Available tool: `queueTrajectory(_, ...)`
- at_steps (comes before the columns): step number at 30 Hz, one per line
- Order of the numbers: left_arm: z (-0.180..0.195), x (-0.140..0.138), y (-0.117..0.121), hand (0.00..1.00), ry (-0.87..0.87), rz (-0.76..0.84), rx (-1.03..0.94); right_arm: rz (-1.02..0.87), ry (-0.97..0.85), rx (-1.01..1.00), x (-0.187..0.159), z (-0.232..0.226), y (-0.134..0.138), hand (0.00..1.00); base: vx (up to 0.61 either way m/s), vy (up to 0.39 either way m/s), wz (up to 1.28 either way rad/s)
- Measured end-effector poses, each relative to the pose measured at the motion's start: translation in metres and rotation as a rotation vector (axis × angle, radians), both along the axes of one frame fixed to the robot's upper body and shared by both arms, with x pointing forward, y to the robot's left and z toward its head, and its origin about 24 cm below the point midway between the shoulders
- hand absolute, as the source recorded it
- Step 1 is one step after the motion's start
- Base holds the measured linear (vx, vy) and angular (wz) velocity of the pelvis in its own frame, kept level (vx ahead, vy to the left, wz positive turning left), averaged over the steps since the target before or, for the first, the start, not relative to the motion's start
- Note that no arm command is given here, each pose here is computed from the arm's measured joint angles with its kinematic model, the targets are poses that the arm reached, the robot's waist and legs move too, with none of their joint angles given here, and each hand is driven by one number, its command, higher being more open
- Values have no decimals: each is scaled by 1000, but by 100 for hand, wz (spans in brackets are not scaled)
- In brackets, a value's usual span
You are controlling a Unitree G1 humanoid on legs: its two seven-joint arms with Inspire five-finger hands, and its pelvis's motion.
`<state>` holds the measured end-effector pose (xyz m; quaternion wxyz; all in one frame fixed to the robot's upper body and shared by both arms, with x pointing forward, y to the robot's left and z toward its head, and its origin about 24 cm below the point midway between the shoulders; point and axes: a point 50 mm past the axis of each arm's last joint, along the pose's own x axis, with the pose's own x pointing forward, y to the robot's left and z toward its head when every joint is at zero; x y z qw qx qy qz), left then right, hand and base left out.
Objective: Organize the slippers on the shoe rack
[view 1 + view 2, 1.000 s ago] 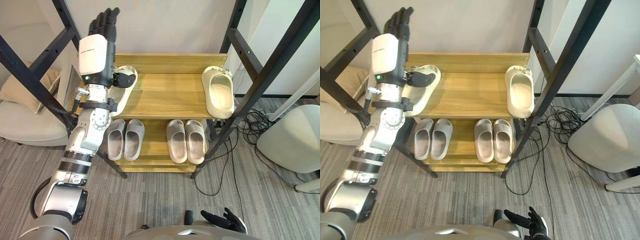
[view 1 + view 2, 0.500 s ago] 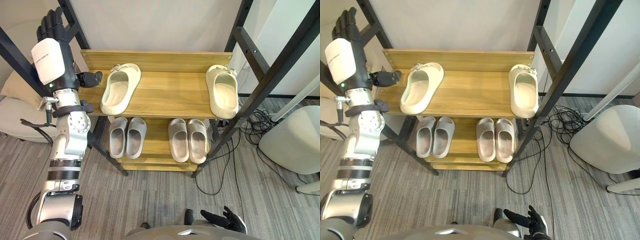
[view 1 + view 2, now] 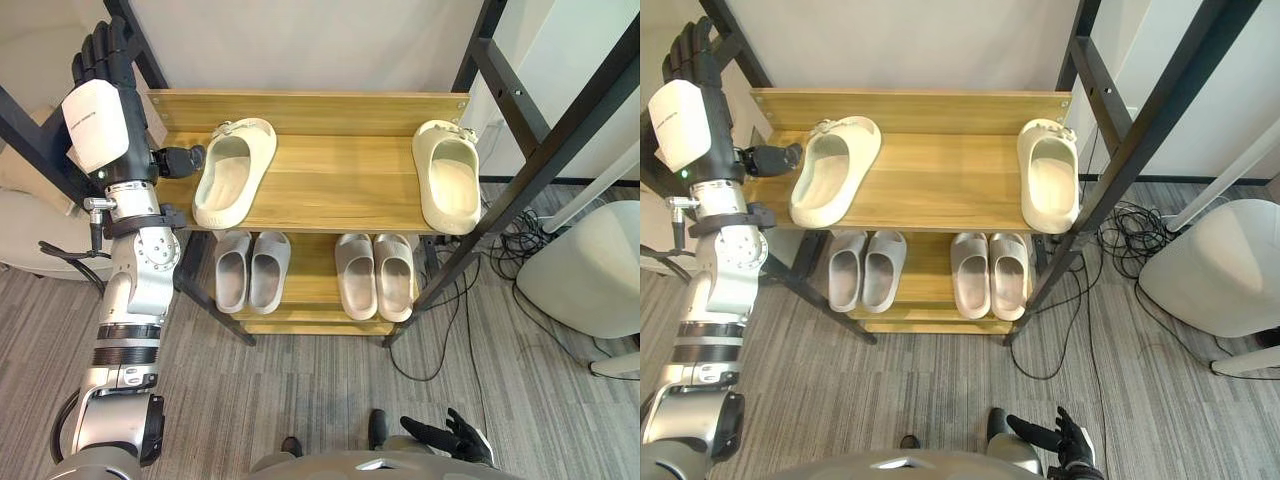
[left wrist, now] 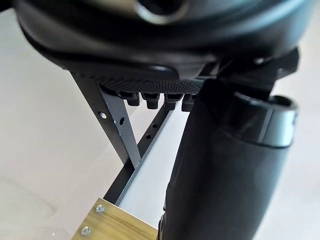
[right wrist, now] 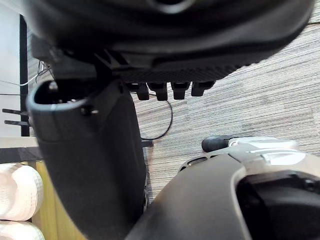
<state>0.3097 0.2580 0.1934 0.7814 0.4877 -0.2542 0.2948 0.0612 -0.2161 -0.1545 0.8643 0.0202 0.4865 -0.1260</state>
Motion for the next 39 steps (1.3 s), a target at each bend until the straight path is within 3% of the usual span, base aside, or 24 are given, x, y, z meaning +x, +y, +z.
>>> queueTrajectory(14,-1,2,-8,100,11,-36,-2,62,-4,-39,7,1,1,100,-12,0,-1)
queueTrajectory(22,-3,3,-33,100,22,-136,24,82,-1,-43,9,1,1,100,-6,3,5)
queueTrajectory(39,-13,6,-56,100,68,-229,46,105,6,-40,14,1,4,100,-8,-4,2)
